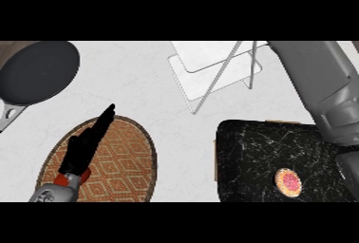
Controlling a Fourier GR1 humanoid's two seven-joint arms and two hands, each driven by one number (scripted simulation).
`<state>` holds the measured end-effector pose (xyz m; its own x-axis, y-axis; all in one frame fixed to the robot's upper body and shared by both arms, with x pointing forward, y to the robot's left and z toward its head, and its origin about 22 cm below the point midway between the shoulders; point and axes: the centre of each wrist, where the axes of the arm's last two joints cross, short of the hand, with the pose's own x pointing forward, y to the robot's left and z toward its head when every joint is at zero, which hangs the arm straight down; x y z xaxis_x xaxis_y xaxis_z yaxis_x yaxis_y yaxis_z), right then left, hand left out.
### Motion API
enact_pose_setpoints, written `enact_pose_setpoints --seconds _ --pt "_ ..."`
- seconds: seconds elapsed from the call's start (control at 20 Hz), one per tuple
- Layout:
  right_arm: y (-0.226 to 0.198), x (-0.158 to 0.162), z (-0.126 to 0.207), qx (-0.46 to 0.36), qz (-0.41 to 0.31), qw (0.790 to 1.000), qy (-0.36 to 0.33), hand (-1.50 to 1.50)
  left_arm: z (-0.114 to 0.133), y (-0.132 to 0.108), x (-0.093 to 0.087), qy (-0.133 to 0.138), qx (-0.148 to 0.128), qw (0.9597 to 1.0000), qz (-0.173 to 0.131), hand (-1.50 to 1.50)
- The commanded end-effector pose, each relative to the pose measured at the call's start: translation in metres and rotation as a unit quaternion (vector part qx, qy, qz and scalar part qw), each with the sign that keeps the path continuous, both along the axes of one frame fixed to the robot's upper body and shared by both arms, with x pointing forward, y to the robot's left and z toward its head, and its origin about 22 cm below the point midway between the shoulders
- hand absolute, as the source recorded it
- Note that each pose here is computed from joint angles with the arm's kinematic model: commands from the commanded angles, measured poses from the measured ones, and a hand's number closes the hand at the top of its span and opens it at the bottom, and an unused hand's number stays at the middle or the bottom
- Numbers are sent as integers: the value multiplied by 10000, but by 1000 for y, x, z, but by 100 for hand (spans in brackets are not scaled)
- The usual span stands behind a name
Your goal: Pick the tomato from the tray and place it in the tiered shelf
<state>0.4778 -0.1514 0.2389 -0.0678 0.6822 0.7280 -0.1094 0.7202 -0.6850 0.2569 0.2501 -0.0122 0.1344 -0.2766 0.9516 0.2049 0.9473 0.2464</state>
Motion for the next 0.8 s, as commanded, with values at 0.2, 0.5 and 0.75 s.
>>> enact_pose_setpoints --seconds 0.2,0.5,0.75 --pt "1 4 -25 2429 25 9691 430 -150 0 -2 5 249 1 9996 128 0" --pt "-27 7 18 3115 -754 9446 -704 -150 -12 -1 -10 217 -19 9997 72 0" --pt "-80 5 19 3383 -1754 9127 -1475 -150 -20 -8 -26 267 39 9996 123 0"
